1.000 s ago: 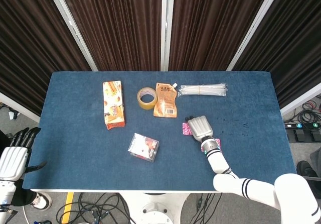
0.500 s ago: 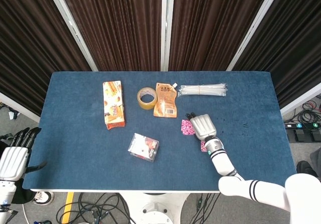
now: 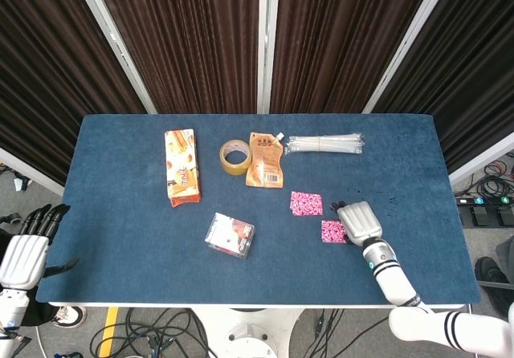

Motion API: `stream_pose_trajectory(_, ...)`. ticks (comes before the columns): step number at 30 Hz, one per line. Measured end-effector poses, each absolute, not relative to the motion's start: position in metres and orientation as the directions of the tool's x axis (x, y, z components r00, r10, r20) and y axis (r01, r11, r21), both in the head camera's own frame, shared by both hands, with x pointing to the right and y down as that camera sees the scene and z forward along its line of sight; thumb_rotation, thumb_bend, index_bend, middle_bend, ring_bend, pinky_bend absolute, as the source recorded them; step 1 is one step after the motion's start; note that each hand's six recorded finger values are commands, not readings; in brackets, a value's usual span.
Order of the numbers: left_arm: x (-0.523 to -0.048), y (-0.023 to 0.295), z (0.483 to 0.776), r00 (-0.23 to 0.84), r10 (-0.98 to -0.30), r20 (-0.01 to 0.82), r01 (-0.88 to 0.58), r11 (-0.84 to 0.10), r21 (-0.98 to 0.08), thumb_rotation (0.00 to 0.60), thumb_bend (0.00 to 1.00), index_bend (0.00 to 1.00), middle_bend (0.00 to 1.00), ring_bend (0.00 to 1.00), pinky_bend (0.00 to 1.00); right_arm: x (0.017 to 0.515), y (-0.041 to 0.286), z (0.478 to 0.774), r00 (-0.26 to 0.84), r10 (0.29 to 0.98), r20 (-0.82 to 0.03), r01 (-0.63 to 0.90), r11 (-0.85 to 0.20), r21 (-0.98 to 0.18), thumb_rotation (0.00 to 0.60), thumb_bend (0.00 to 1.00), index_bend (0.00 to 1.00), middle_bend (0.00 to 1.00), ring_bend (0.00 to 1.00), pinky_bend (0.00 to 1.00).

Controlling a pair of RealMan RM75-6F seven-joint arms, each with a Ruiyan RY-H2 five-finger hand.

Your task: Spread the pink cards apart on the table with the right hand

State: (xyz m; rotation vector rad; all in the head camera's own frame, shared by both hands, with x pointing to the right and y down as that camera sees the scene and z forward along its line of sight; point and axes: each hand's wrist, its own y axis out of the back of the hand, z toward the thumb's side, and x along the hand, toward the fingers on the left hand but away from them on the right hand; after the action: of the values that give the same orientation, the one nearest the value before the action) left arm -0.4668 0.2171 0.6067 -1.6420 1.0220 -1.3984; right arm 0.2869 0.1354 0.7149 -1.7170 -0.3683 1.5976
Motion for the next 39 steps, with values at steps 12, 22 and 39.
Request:
stream_pose_trajectory(12, -0.467, 0.216, 0.607, 0.086, -0.910, 0.406, -0.110, -0.414, -0.904, 0.600, 0.00, 0.07, 0.07, 0.00, 0.10, 0.293, 0.145, 0.722, 0.164, 0.628, -0.761, -0.297, -0.704, -0.645, 0.600, 0.12, 0.27, 0.29, 0.76, 0.85)
stream_pose_trajectory(22, -0.468, 0.216, 0.607, 0.084, -0.910, 0.406, -0.113, -0.413, -0.904, 0.600, 0.00, 0.07, 0.07, 0.00, 0.10, 0.290, 0.151, 0.730, 0.160, 0.608, -0.777, -0.302, -0.720, -0.625, 0.600, 0.12, 0.27, 0.29, 0.76, 0.85)
stream_pose_trajectory(39, -0.467, 0.216, 0.607, 0.089, -0.909, 0.406, -0.110, -0.414, -0.904, 0.600, 0.00, 0.07, 0.07, 0.00, 0.10, 0.280, 0.150, 0.732, 0.181, 0.614, -0.769, -0.287, -0.715, -0.638, 0.600, 0.12, 0.27, 0.31, 0.76, 0.85)
